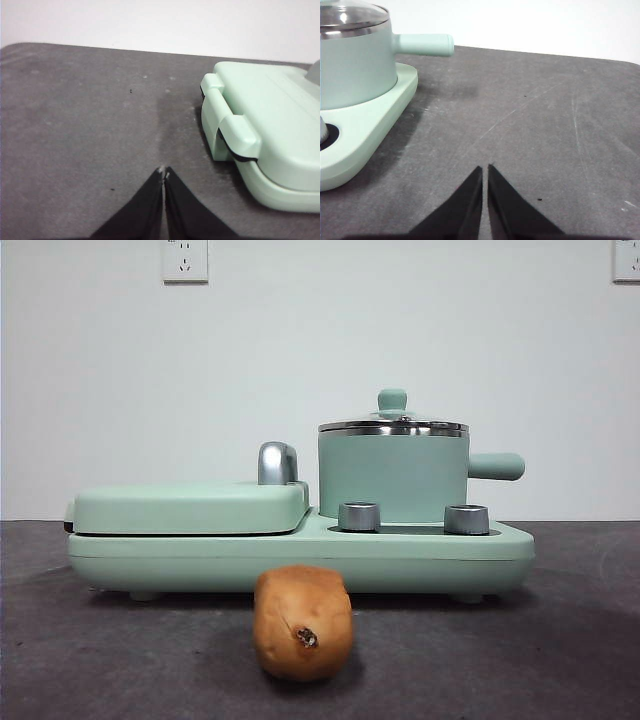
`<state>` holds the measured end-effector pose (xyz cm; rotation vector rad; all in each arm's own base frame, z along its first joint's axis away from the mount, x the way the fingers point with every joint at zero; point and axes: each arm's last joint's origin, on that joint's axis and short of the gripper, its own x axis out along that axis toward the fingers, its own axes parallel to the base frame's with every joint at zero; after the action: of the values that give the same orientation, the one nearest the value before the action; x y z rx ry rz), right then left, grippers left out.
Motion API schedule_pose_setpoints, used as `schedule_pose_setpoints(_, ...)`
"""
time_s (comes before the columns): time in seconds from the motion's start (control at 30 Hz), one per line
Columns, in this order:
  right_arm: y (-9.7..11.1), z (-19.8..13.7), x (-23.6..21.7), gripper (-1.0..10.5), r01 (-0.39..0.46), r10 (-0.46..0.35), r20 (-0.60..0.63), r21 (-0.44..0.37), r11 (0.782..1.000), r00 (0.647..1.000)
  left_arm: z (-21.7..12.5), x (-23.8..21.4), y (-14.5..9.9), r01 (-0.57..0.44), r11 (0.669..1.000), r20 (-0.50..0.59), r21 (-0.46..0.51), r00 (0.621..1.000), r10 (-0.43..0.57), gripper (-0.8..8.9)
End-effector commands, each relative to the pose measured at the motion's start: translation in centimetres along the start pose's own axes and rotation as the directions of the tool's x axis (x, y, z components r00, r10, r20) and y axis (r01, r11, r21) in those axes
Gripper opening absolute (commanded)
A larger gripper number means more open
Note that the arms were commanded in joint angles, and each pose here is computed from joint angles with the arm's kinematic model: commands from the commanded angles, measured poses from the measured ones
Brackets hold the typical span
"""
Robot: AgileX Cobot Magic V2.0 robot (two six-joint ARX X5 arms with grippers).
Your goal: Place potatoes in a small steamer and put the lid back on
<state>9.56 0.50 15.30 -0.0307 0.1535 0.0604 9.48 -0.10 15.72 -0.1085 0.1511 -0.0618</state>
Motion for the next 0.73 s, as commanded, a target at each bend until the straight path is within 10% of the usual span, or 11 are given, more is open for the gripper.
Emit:
schedule_pose_setpoints(0.03, 0.0, 0.0, 0.0, 0.1, -0.019, 0.018, 0.007, 0.104, 0.994, 1.000, -0.4, 0.2, 0.0, 0.005, 0.994, 0.003, -0.111, 1.000, -0.005, 0.06)
schedule_pose_setpoints(0.33, 0.2, 2.6, -0.9, 0.1, -0.096, 0.081, 0.058, 0.336, 0.937, 0.995, 1.1, -0.2, -0.4, 0.067, 0.969, 0.041, -0.239, 0.997, -0.059, 0.09)
schedule_pose_setpoints(0.73, 0.2, 12.7, -4.8, 0.1, -0.158, 0.160, 0.025, 0.343, 0.926, 0.987, 8.9, -1.9, -2.3, 0.175, 0.947, -0.072, -0.270, 0.977, -0.201, 0.09)
